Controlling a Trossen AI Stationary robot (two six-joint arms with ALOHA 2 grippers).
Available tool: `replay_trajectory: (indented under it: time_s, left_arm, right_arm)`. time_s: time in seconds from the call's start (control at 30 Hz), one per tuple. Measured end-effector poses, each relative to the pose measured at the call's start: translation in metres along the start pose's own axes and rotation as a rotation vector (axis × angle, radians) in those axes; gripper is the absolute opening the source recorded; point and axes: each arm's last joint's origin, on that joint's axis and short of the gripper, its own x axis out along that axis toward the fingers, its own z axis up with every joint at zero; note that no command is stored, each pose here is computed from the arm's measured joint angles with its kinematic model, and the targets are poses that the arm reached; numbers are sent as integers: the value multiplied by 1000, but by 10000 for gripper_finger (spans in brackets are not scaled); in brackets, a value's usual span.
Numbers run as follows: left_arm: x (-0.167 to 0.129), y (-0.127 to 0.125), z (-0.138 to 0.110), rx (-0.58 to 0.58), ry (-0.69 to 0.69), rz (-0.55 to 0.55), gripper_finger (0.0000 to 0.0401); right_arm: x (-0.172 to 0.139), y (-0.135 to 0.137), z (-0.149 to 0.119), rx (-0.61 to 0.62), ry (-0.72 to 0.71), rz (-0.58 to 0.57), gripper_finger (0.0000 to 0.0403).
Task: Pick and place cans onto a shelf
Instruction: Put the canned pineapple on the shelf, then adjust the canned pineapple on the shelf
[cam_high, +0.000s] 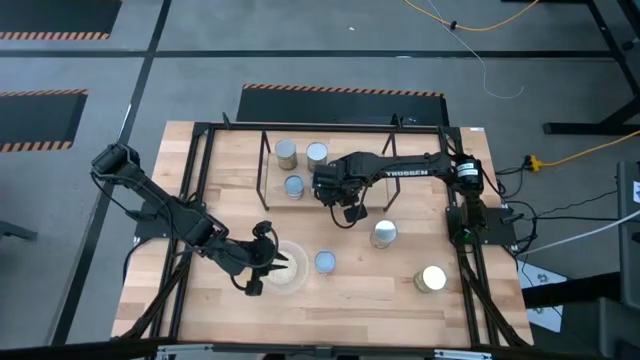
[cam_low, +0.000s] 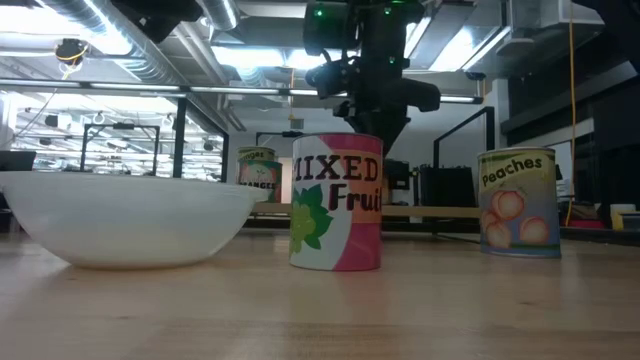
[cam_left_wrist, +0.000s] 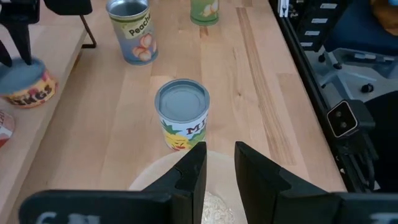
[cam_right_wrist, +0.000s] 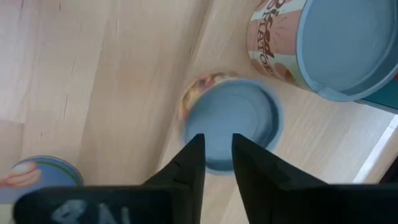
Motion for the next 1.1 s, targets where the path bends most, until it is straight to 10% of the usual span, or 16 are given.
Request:
replay_trajectory:
  time_s: [0.7, 1.1]
  left_arm:
    - [0, 0, 0, -35, 0, 0, 77]
    - [0, 0, 0, -33, -4, 11, 77]
  right_arm:
    - [-2, 8, -11, 114, 129, 52, 91]
    - [4, -29, -28, 502, 111, 57, 91]
